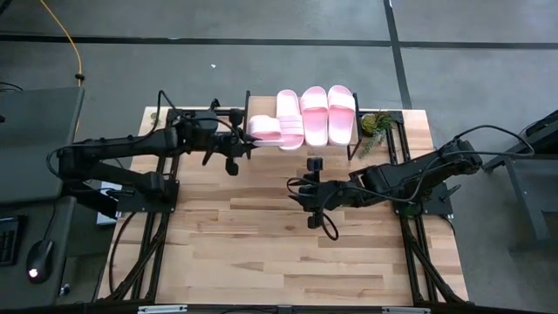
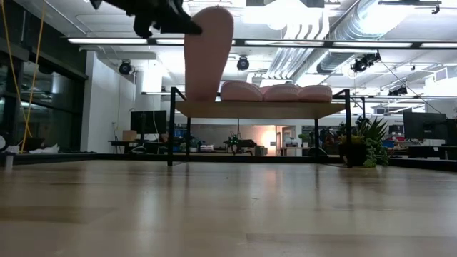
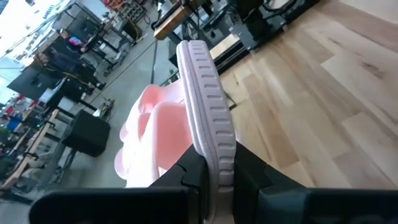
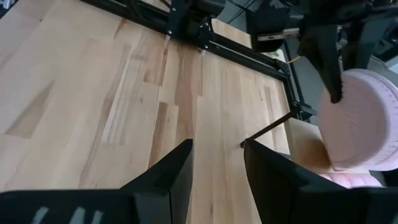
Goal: Pick and place slides into the shelf
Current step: Put the pink slide on the shelf
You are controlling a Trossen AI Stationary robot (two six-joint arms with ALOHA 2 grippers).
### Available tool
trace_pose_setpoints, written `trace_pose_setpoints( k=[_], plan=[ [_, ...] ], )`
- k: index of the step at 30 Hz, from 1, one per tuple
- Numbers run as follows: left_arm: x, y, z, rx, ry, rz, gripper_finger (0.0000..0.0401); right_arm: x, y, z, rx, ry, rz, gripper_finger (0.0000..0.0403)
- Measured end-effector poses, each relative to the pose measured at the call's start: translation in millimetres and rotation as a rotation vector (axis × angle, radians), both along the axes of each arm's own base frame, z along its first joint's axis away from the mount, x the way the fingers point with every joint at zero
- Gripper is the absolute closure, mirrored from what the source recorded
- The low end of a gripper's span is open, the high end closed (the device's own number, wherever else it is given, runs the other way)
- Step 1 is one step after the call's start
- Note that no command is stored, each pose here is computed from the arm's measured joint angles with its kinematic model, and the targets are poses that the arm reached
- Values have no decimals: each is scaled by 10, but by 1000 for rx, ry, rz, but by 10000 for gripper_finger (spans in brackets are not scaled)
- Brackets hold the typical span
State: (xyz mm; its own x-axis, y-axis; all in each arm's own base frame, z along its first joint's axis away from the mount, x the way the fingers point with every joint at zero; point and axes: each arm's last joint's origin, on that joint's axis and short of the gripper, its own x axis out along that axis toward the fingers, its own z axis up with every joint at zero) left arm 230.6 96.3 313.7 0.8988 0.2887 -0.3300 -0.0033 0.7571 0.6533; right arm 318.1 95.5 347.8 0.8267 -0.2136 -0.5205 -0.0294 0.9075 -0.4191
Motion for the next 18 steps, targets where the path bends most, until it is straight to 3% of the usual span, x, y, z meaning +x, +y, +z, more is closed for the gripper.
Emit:
trace_pose_setpoints(
  k=[18],
  plan=[
    [-163, 266, -238, -73, 33, 40, 372, 1, 7, -3, 17, 6, 24, 269]
  ],
)
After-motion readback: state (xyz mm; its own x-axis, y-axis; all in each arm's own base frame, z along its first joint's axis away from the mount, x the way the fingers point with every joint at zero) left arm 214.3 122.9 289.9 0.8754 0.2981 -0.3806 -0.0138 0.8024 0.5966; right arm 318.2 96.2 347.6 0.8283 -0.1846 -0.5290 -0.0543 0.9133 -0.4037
